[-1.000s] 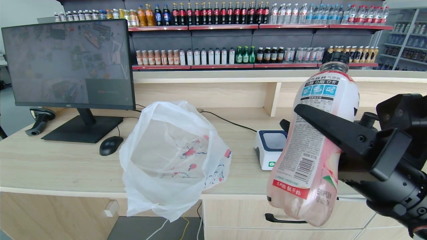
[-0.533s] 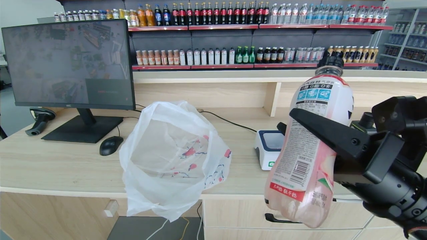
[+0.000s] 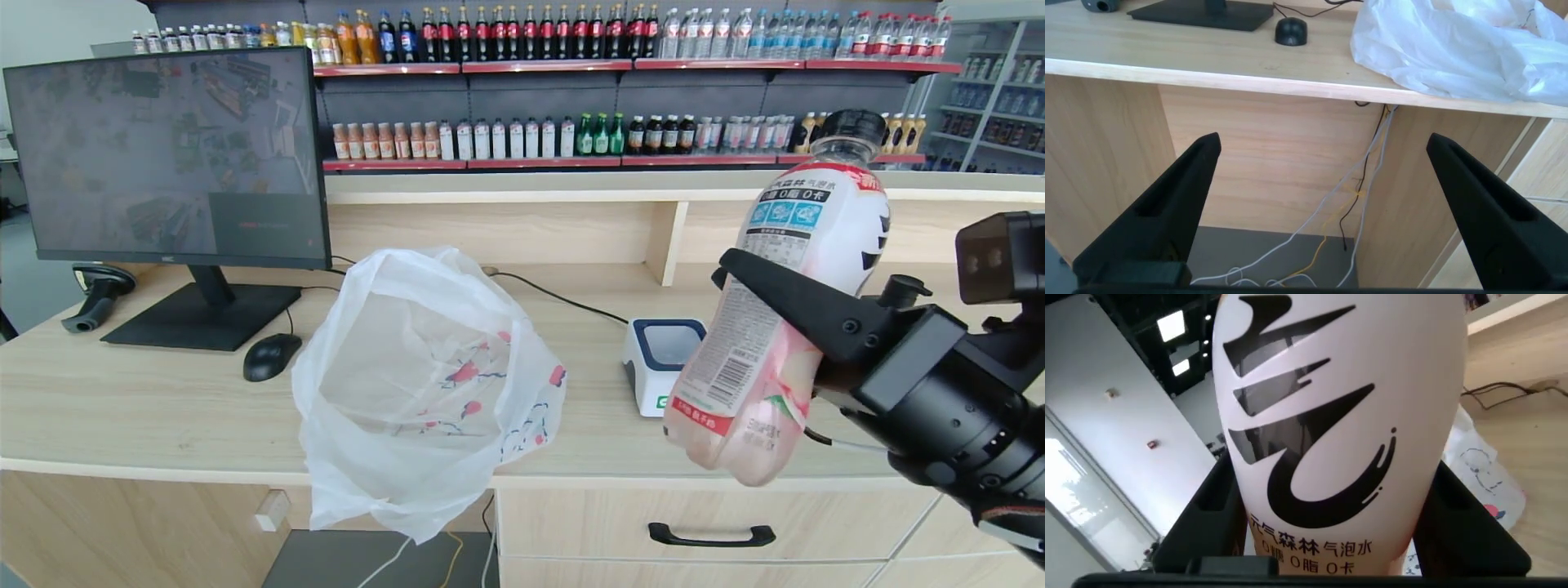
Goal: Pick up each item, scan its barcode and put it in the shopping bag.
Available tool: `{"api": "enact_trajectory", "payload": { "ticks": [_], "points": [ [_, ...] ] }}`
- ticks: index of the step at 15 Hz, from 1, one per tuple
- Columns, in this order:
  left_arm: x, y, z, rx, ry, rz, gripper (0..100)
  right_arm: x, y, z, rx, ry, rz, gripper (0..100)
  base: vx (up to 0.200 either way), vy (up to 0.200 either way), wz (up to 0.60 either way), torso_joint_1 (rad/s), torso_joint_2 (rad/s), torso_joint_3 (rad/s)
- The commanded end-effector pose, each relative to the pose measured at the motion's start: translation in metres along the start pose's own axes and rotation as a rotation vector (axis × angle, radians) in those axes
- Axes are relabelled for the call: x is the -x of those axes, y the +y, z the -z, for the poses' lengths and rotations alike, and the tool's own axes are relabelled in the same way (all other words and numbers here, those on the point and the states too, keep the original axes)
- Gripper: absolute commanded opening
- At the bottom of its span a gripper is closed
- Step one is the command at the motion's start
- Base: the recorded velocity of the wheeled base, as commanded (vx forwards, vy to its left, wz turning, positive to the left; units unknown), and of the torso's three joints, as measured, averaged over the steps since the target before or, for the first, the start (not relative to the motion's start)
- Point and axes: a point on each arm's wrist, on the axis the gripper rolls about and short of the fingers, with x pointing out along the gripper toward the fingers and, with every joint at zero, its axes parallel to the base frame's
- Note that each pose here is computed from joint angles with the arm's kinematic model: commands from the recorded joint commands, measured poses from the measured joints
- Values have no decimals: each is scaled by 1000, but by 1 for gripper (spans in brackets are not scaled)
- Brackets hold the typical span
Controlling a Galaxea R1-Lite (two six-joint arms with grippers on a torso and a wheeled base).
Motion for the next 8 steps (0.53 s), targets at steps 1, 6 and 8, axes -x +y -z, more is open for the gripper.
{"api": "enact_trajectory", "payload": {
  "ticks": [1,6,8],
  "points": [
    [0,0,0,1,-1,0,100,0,-25,1,170,9,104,0,0,0,0,0,0,0],
    [0,0,0,1,-1,0,100,16,-40,-4,333,6,176,0,0,0,0,0,0,0],
    [0,0,0,1,-1,0,100,21,-37,-8,376,17,144,0,0,0,0,0,0,0]
  ]
}}
